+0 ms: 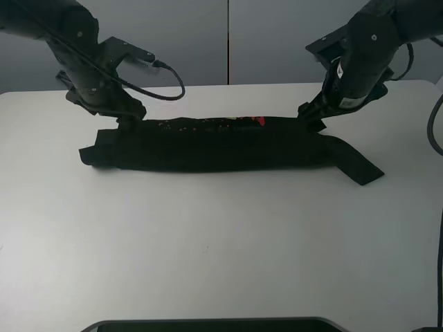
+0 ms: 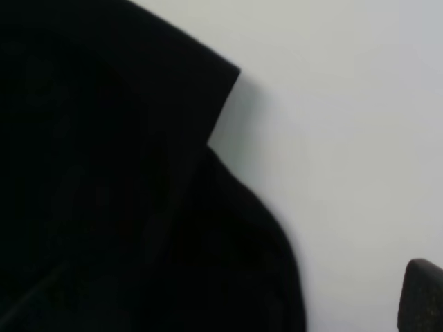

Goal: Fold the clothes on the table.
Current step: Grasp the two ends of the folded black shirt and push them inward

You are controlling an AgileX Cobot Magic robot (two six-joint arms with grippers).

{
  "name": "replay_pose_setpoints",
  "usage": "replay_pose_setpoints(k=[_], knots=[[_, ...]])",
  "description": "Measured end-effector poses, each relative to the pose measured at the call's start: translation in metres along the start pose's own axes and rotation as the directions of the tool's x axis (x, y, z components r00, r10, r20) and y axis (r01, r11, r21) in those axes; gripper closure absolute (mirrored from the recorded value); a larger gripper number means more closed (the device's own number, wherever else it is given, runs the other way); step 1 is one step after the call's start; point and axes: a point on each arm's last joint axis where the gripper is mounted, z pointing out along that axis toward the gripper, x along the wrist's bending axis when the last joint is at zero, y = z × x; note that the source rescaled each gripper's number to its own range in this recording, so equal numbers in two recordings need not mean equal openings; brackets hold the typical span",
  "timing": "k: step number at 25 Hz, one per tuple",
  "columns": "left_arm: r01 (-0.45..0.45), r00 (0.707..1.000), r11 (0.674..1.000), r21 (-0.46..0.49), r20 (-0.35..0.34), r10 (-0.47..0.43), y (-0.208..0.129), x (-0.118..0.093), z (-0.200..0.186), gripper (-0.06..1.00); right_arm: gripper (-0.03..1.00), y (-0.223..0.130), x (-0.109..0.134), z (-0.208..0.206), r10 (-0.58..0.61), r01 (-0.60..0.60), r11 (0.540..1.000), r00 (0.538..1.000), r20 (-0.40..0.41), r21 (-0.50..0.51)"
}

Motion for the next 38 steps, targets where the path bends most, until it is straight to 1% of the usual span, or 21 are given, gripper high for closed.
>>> replay_pose_setpoints(k=[3,6,8,10,12,15,21,27,30,33,38], knots=[[0.076,0.997,0.996,0.039,0.031,-0.077,0.006,0.011,-0.007,-0.04,-0.03,-0.006,-0.002,0.001,0.072,-0.069,0.996,0.996,-0.052,0.061],[0.098,0.995,0.993,0.062,0.030,-0.100,0.009,0.027,-0.011,-0.05,-0.03,-0.010,-0.009,0.003,0.172,-0.157,0.981,0.977,-0.126,0.115],[0.108,0.993,0.991,0.080,0.031,-0.111,0.008,0.039,-0.011,-0.05,-0.03,-0.006,-0.016,0.002,0.248,-0.229,0.966,0.952,-0.177,0.120],[0.131,0.990,0.986,0.106,0.042,-0.136,0.004,0.049,-0.009,-0.05,-0.03,0.000,-0.023,0.000,0.305,-0.287,0.951,0.929,-0.209,0.112],[0.136,0.988,0.983,0.127,0.058,-0.144,0.001,0.059,-0.007,-0.05,-0.03,0.007,-0.024,-0.004,0.327,-0.312,0.945,0.914,-0.238,0.100],[0.129,0.987,0.982,0.138,0.075,-0.140,-0.002,0.064,-0.006,-0.05,-0.03,0.016,-0.022,0.001,0.351,-0.331,0.936,0.898,-0.264,0.118],[0.099,0.990,0.986,0.136,0.089,-0.112,-0.001,0.063,-0.006,-0.05,-0.03,0.020,-0.013,0.034,0.370,-0.329,0.925,0.891,-0.264,0.189],[0.102,0.989,0.988,0.119,0.091,-0.113,0.000,0.063,-0.006,-0.05,-0.03,0.013,-0.005,0.062,0.388,-0.325,0.910,0.888,-0.247,0.259],[0.092,0.990,0.989,0.117,0.092,-0.103,0.000,0.063,-0.006,-0.05,-0.03,0.012,-0.005,0.073,0.408,-0.351,0.900,0.887,-0.216,0.259],[0.079,0.992,0.990,0.116,0.093,-0.090,0.000,0.063,-0.006,-0.05,-0.03,0.012,-0.006,0.079,0.400,-0.347,0.902,0.896,-0.193,0.255],[0.073,0.992,0.991,0.115,0.094,-0.084,0.000,0.063,-0.006,-0.05,-0.03,0.011,-0.005,0.086,0.401,-0.347,0.899,0.898,-0.182,0.269]])
